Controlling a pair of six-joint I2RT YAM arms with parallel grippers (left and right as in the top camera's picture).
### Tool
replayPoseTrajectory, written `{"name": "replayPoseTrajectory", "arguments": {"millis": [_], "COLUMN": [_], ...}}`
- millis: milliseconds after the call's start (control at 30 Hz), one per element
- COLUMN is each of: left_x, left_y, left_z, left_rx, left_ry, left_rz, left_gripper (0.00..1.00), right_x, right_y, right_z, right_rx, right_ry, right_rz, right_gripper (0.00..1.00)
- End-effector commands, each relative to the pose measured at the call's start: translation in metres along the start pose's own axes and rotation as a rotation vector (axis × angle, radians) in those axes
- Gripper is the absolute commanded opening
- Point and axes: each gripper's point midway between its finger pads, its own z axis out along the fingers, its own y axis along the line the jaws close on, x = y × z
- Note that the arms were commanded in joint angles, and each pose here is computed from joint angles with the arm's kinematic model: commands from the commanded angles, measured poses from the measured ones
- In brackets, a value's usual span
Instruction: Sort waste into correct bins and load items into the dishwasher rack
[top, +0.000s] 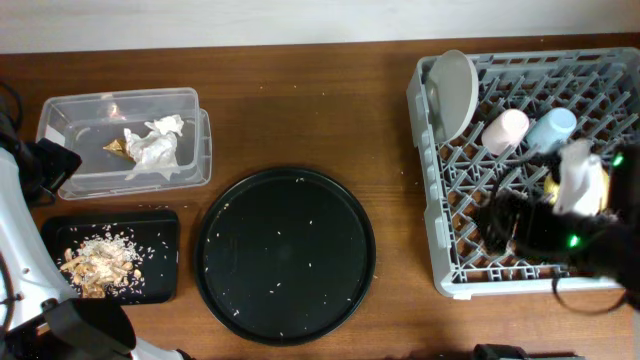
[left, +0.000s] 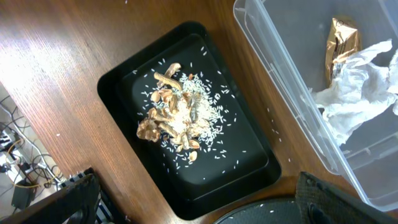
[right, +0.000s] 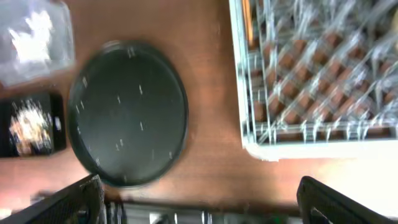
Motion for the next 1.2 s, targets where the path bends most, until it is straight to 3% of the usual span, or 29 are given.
{"name": "replayPoseTrajectory", "arguments": {"millis": [0, 400, 600, 767, 1033, 1167], "left_x": [-0.004, -0.004, -0.003, -0.003, -0.003, -0.003], "left_y": [0.001, 0.001, 0.001, 0.001, 0.001, 0.001], "left_z": [-0.003, -0.003, -0.003, -0.003, -0.003, -0.003], "left_rx": [0.002, 0.002, 0.002, 0.002, 0.002, 0.002], "left_ry": [-0.013, -0.013, -0.012, -0.012, -0.012, -0.012], "left_rz": [0.004, 0.004, 0.004, 0.004, 0.004, 0.004], "left_gripper": [0.99, 0.99, 0.99, 0.99, 0.99, 1.0], "right_x": [0.035, 0.047, 0.044, 0.033, 0.039, 0.045], "right_y": [-0.006, -0.025, -0.024, -0.02, 0.015, 0.011], "right_z": [0.017, 0.042, 0.041, 0.049, 0.073, 0.08], "right_rx": [-0.009, 0.061, 0.054, 0.021, -0.175, -0.211], "right_ry": [0.084, 0.197, 0.162, -0.004, -0.403, -0.58], "right_rz": [0.012, 0.022, -0.01, -0.085, -0.386, -0.427], "right_gripper": [0.98, 0.98, 0.98, 0.98, 0.98, 0.98]}}
